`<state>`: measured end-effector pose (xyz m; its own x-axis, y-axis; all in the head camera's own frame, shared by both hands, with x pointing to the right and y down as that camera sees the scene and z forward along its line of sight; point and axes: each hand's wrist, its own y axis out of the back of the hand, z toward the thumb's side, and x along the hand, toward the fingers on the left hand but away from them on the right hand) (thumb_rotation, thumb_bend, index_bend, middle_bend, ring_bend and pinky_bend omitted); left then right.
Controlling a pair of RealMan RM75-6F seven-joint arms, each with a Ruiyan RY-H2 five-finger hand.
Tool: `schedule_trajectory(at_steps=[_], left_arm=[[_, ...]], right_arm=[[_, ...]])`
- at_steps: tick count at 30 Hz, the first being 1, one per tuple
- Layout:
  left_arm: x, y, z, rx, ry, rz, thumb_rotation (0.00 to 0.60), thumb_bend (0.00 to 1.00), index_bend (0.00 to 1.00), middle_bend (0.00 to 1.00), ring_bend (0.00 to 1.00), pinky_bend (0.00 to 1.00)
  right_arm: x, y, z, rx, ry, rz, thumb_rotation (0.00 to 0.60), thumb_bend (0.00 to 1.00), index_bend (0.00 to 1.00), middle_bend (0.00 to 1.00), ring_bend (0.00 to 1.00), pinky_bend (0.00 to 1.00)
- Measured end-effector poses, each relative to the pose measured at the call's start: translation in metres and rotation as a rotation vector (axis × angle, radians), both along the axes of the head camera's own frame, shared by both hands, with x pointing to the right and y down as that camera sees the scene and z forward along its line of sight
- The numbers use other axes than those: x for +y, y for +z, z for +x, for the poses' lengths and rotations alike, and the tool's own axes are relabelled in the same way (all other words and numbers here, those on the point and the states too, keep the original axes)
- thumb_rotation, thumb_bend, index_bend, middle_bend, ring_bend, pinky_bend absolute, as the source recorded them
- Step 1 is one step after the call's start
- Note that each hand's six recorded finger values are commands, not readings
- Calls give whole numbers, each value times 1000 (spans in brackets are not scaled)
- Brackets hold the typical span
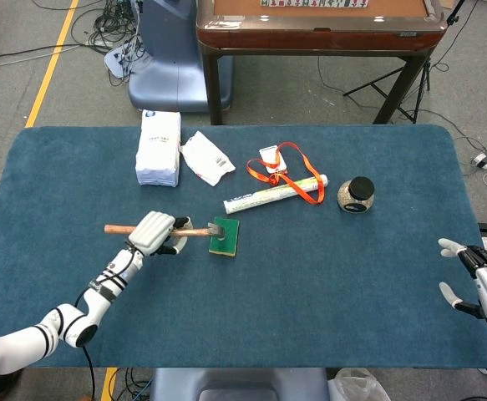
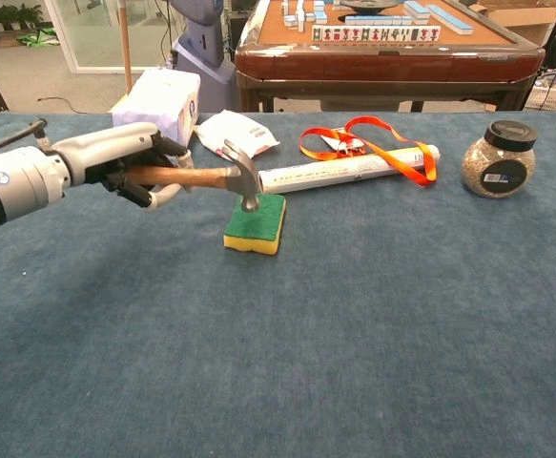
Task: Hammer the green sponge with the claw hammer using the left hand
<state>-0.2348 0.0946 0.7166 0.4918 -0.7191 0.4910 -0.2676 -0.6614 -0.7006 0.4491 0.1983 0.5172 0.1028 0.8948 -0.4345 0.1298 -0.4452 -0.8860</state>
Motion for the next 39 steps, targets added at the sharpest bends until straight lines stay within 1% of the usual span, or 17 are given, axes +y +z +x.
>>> schedule_trajectory(at_steps=[3,5,13,16,18,20,21,23,25,26,29,33,36,39], left_arm=[[-8,-7,-12,-1,-31,16,600,596,776,816,788,894],[-10,-8,-22,-19,-46,19,600,596,776,816,787,893],[-5,7,-52,-119,-64,7,600,596,774,815,777,884],[-2,13,-60,-156,-70,3,600,595,754,796,741,871],[-1,16,-62,-168,-75,-3,600,581,697,727,670,819],[2,18,-64,-180,-72,-18,600,535,547,550,499,629],[3,19,-64,-184,-69,-27,600,498,444,448,391,511],[7,20,-64,-197,-59,-56,600,404,247,249,187,307],[10,19,-64,-207,-54,-85,600,338,110,101,47,172],[10,18,-63,-207,-55,-94,600,318,69,56,11,125],[12,9,-59,-195,-68,-105,600,293,55,20,0,69],[9,-6,-62,-191,-92,-67,600,276,45,13,0,55],[11,-17,-68,-188,-120,-55,600,274,45,13,0,55],[15,-28,-79,-202,-154,-46,600,275,54,13,0,55]], right_arm=[[0,1,-1,-3,-1,-1,600,322,219,343,246,317],[0,2,-1,-4,-1,-3,600,323,220,343,246,317],[-1,4,-6,-12,-14,-6,600,322,219,343,246,317],[-2,3,-7,-12,-17,-5,600,322,220,343,246,317],[-2,3,-7,-11,-18,-5,600,322,219,343,246,317],[-1,2,-8,-11,-18,-3,600,322,219,343,246,317],[-1,2,-7,-10,-17,-3,600,322,219,343,246,317],[-1,2,-8,-11,-16,-3,600,322,220,343,246,317],[-1,2,-8,-12,-18,-2,600,322,220,343,246,317],[-1,2,-8,-12,-19,-1,600,323,220,343,246,317],[-2,1,-7,-11,-16,1,600,322,219,343,246,317],[-1,0,-3,-9,-8,2,600,322,219,343,246,317],[-1,1,-1,-8,-4,0,600,322,219,343,246,317],[0,2,2,-5,2,-7,600,322,219,343,246,317]])
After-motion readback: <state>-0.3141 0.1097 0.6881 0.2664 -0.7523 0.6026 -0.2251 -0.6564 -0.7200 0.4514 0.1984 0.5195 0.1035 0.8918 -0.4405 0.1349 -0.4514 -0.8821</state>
